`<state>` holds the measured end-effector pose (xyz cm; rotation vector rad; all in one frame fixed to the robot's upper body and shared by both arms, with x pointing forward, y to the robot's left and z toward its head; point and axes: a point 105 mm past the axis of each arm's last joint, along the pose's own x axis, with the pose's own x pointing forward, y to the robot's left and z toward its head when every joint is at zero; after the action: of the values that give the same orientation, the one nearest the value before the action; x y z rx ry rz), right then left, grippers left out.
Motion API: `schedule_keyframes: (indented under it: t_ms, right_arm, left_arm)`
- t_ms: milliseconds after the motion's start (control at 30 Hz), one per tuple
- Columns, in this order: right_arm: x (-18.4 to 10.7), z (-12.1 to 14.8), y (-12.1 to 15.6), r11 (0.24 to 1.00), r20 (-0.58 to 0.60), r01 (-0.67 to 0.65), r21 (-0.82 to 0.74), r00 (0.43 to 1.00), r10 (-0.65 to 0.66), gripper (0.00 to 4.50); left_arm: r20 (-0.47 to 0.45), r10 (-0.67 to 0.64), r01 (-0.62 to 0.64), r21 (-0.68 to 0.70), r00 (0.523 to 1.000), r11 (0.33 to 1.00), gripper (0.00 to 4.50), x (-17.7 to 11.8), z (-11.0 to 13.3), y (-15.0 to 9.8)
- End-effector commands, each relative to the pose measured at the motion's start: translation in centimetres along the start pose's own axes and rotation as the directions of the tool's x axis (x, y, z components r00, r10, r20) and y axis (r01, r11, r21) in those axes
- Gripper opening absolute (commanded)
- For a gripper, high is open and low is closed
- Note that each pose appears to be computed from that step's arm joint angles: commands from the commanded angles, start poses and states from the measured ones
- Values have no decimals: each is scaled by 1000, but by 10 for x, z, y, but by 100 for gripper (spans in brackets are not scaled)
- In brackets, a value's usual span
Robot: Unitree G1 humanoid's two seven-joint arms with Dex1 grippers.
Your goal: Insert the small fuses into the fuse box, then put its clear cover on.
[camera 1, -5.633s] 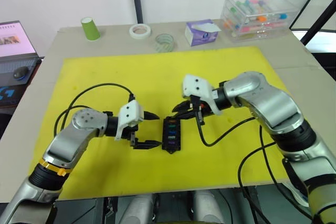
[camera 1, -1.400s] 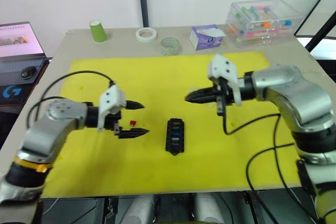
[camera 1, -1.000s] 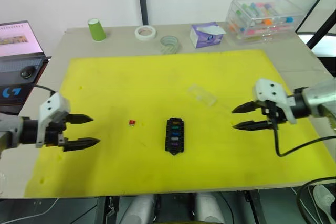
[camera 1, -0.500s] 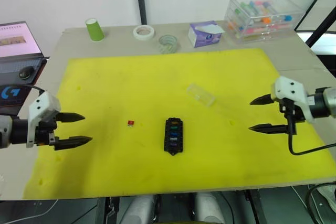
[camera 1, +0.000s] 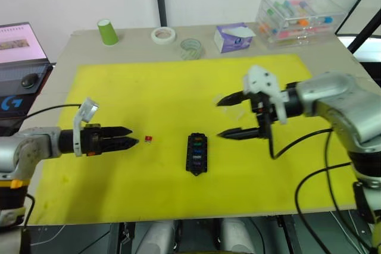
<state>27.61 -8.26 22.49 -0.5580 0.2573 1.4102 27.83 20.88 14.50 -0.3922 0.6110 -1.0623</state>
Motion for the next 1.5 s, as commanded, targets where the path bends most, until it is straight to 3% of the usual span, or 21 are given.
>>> schedule_keyframes:
  t_ms: [33,133,333,1033,1133,1267,1500]
  right_arm:
    - [5,18,3,998,31,-7,-63,999,9,447]
    - [10,20,5,997,38,-21,-68,999,24,447]
    - [12,21,5,997,36,-22,-69,999,24,447]
    - [18,19,9,997,15,-19,-78,1000,20,447]
    - [18,19,9,997,14,-17,-79,1000,19,450]
    - [18,18,9,997,13,-18,-80,1000,19,450]
    - [20,18,8,996,14,-16,-87,1000,17,450]
  left_arm:
    - [5,-11,11,-232,1000,973,450,0,-6,8]
    - [-6,1,-3,-344,1000,939,450,4,-10,15]
    - [-32,-25,10,-422,999,907,450,21,-19,17]
    - [-48,-66,40,-420,997,907,450,61,-21,18]
    - [-53,-45,19,-412,998,911,385,58,-25,22]
    - [-66,-30,1,-401,997,916,245,54,-27,24]
    - [-74,-11,-19,-393,997,919,245,49,-32,25]
